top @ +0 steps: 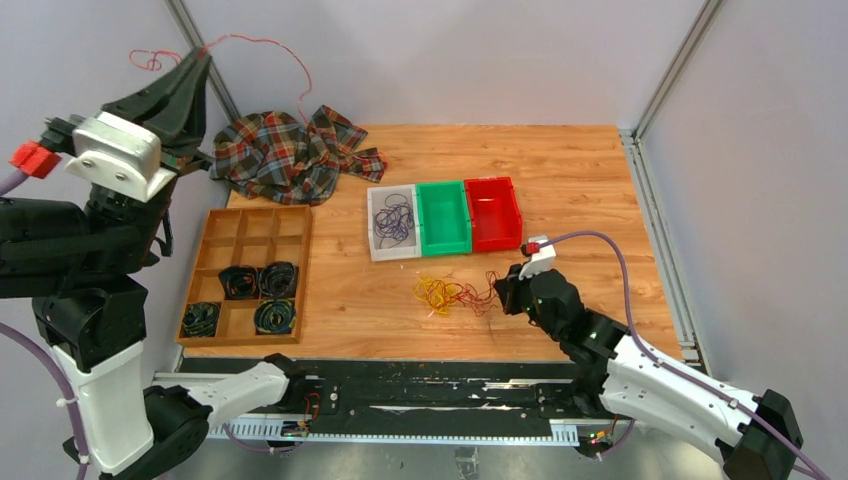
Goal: Untangle the cables
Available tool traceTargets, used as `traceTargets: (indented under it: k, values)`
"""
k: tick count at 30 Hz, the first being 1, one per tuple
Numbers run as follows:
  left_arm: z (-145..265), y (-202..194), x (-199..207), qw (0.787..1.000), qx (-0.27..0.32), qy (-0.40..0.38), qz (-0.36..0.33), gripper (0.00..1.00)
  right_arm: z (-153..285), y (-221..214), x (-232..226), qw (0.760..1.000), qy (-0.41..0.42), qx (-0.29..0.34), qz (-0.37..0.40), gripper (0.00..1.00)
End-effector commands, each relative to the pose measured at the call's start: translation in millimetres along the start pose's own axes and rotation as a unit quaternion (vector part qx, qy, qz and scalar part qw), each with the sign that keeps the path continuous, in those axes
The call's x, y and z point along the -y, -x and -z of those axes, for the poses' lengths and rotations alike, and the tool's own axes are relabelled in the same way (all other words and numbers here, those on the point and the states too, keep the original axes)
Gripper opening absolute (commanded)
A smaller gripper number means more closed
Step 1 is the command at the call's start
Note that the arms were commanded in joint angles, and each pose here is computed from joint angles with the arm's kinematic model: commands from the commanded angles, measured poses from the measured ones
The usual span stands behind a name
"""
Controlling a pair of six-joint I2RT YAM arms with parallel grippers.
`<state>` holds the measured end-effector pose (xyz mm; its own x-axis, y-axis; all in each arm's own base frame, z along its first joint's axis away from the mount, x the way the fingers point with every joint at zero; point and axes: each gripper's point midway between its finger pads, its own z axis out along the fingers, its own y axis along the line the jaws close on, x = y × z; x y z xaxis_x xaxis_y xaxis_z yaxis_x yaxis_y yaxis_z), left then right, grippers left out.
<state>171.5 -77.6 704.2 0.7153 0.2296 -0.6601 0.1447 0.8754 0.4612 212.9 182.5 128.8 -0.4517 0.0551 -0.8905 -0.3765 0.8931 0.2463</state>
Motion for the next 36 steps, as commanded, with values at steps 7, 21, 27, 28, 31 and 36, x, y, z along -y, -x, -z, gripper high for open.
traceTargets:
  k: [7, 21, 27, 28, 31, 36]
  values:
    - [4.9, -78.3, 98.7, 0.981, -0.080, -0.151, 0.088, 0.00, 9.5, 40.1, -21.1, 0.998, 0.040, 0.040, -0.020, 0.01]
    - [-7.7, -214.0, 224.6, 0.931, -0.183, -0.268, 0.166, 0.00, 26.4, 57.2, -31.1, 0.996, 0.066, 0.050, -0.043, 0.01]
    - [-20.0, -262.4, 276.3, 0.914, -0.202, -0.324, 0.134, 0.00, 36.6, 48.7, -29.9, 0.998, 0.060, 0.001, -0.026, 0.00]
    - [-21.4, -269.5, 282.9, 0.913, -0.203, -0.331, 0.122, 0.00, 38.3, 47.5, -28.5, 0.998, 0.057, -0.005, -0.023, 0.01]
    - [-25.7, -291.3, 301.4, 0.911, -0.207, -0.349, 0.077, 0.00, 43.2, 47.1, -26.1, 0.998, 0.054, -0.011, -0.017, 0.01]
    - [-31.8, -319.4, 330.9, 0.900, -0.216, -0.376, 0.047, 0.00, 44.4, 39.7, -23.7, 0.998, 0.050, -0.024, -0.020, 0.01]
